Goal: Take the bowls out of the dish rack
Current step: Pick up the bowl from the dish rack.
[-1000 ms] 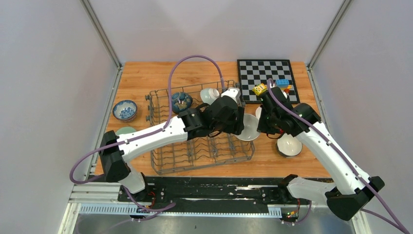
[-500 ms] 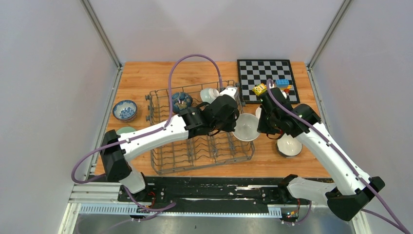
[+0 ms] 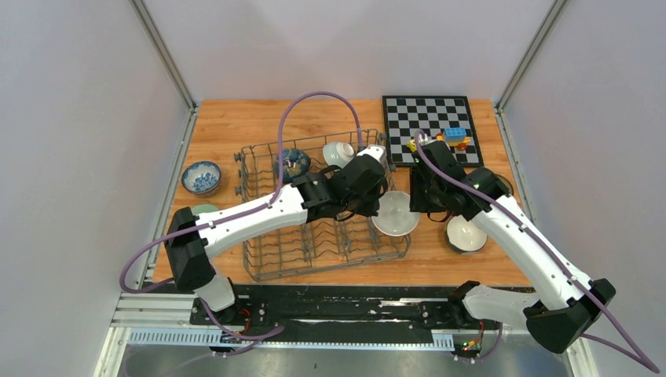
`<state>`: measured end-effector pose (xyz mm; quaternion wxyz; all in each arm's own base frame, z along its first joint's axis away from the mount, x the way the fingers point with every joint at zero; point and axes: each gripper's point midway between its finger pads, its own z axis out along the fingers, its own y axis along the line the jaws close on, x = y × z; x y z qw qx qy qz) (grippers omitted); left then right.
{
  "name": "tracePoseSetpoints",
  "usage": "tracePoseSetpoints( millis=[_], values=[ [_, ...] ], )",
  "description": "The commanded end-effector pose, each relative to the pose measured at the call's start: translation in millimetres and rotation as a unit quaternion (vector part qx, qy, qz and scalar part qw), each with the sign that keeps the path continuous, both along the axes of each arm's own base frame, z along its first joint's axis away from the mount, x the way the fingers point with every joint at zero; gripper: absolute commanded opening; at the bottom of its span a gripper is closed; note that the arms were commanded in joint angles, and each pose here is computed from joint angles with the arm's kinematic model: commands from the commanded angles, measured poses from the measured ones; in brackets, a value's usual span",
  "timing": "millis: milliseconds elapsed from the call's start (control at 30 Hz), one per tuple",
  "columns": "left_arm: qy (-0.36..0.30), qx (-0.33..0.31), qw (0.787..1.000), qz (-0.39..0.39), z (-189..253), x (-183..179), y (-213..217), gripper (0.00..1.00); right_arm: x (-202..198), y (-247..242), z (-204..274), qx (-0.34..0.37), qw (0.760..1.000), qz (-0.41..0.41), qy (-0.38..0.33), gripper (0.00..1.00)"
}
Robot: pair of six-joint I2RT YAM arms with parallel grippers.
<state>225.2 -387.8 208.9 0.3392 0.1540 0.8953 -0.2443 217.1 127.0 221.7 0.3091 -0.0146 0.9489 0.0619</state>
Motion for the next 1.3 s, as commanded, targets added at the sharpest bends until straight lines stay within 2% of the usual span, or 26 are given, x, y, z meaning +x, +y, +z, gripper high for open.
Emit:
tracePoseSetpoints(
  millis=[0, 67, 100, 233, 267, 300, 467, 533, 567, 600, 700, 767, 833, 1033, 1267],
  values=[
    [-0.015, -0.032, 0.999, 0.010, 19.9, 5.5, -4.6, 0.00, 0.9, 0.0, -15.0, -0.038, 0.998, 0.054, 0.011, 0.41],
    [-0.015, -0.033, 0.999, 0.012, 19.9, 6.2, -4.3, 0.00, -0.6, 2.2, -19.1, -0.039, 0.997, 0.064, 0.020, 0.40],
    [-0.013, -0.032, 0.999, 0.011, 19.1, 5.8, -4.3, 0.00, -1.5, 3.1, -20.4, -0.037, 0.997, 0.067, 0.023, 0.35],
    [-0.012, -0.034, 0.999, 0.014, 17.6, 6.7, -4.5, 0.00, -3.1, 9.8, -18.9, -0.021, 0.996, 0.083, 0.021, 0.12],
    [-0.012, -0.035, 0.999, 0.014, 17.2, 6.6, -5.0, 0.00, -3.3, 10.6, -18.0, -0.019, 0.996, 0.084, 0.020, 0.03],
    [-0.012, -0.035, 0.999, 0.014, 16.9, 7.1, -5.1, 0.00, -3.6, 11.3, -17.3, -0.016, 0.996, 0.084, 0.020, 0.00],
    [-0.014, -0.037, 0.999, 0.011, 18.5, 7.4, -5.4, 0.01, -0.5, 3.4, -11.4, -0.026, 0.998, 0.065, 0.005, 0.00],
    [-0.019, -0.037, 0.999, 0.013, 21.7, 8.5, -2.2, 0.28, 3.2, -3.6, -6.4, -0.035, 0.998, 0.046, -0.007, 0.00],
    [-0.024, -0.038, 0.999, 0.017, 25.5, 9.7, 1.4, 0.47, 5.2, -8.1, -3.1, -0.040, 0.999, 0.035, -0.013, 0.00],
    [-0.029, -0.038, 0.999, 0.024, 28.9, 11.5, 6.3, 0.59, 8.8, -13.4, 1.6, -0.045, 0.999, 0.021, -0.021, 0.00],
    [-0.049, -0.038, 0.997, 0.046, 43.3, 16.7, 25.1, 0.88, 23.4, -35.2, 18.1, -0.058, 0.996, -0.038, -0.050, 0.00],
    [-0.066, -0.038, 0.995, 0.061, 54.5, 18.4, 40.0, 0.99, 35.9, -56.7, 28.9, -0.067, 0.990, -0.097, -0.072, 0.00],
    [-0.087, -0.038, 0.993, 0.074, 64.9, 18.1, 57.4, 1.00, 48.8, -78.0, 33.7, -0.063, 0.981, -0.162, -0.087, 0.00],
    [-0.128, -0.044, 0.985, 0.111, 67.7, 7.2, 110.7, 1.00, 81.8, -117.4, 11.6, 0.018, 0.942, -0.324, -0.090, 0.00],
    [-0.135, -0.099, 0.974, 0.149, 49.5, -14.2, 155.3, 0.96, 116.4, -130.3, -12.7, 0.044, 0.921, -0.374, -0.103, 0.00]
  ],
)
